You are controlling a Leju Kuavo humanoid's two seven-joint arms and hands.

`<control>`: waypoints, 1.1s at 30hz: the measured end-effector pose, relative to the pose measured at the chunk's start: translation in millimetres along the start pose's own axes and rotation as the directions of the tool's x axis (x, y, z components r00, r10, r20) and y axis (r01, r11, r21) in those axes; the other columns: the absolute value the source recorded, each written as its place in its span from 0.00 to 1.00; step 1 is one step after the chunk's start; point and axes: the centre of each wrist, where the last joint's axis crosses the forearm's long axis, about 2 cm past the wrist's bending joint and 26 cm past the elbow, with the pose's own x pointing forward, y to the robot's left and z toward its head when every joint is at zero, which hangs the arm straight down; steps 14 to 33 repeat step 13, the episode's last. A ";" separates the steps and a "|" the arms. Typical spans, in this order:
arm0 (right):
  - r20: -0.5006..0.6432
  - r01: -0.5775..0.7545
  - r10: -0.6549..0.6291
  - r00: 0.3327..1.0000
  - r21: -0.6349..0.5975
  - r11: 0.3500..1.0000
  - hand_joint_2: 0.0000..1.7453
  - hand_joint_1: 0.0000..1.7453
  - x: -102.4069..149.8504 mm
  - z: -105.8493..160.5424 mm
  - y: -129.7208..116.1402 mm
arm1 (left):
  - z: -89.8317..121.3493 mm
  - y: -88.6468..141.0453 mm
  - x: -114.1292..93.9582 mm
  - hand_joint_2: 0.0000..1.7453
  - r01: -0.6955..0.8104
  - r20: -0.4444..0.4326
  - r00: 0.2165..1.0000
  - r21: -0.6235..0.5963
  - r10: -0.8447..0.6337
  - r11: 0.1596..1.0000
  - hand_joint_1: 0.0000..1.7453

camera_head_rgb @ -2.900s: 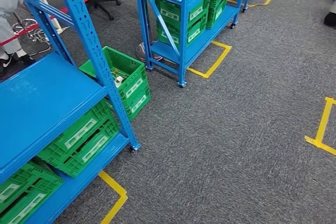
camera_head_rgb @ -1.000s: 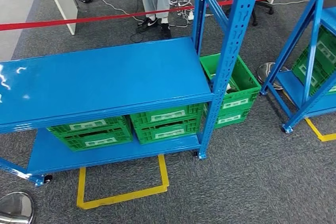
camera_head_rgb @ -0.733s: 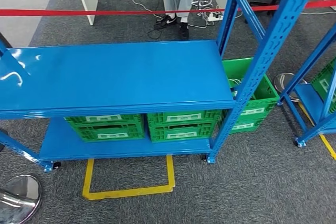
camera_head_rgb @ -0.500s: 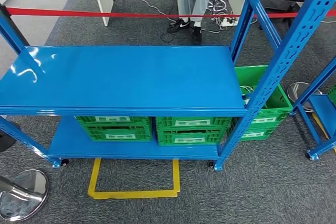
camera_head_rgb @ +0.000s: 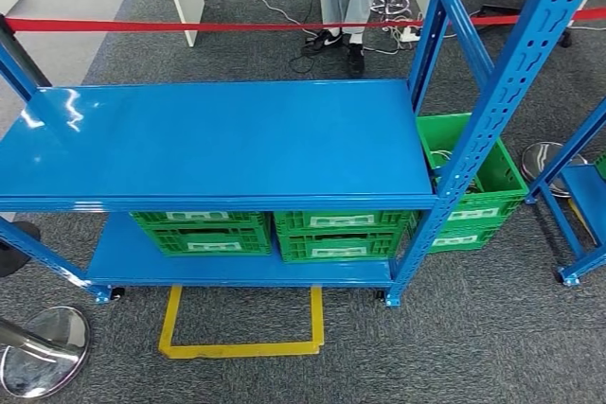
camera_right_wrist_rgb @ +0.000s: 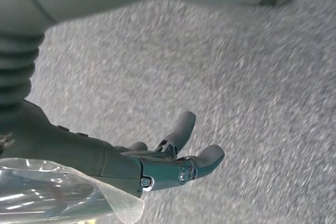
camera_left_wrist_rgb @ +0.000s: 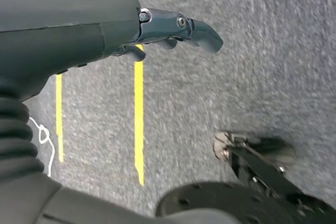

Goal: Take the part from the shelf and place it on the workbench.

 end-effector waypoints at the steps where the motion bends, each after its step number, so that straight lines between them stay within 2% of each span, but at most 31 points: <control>1: 0.004 0.013 -0.013 1.000 0.011 1.000 0.00 0.00 0.9 -1.1 1.9 | -1.7 -1.0 1.0 0.00 -0.007 0.003 1.000 -0.008 0.007 1.000 0.00; 13: 0.017 0.117 -0.120 0.993 0.138 0.984 0.00 0.00 5.8 -14.7 19.5 | -22.5 -5.8 4.2 0.00 -0.072 0.004 0.997 -0.096 0.073 0.993 0.00; 33: 0.017 0.117 -0.120 0.993 0.138 0.984 0.00 0.00 5.8 -14.7 19.5 | -22.5 -5.8 4.2 0.00 -0.072 0.004 0.997 -0.096 0.073 0.993 0.00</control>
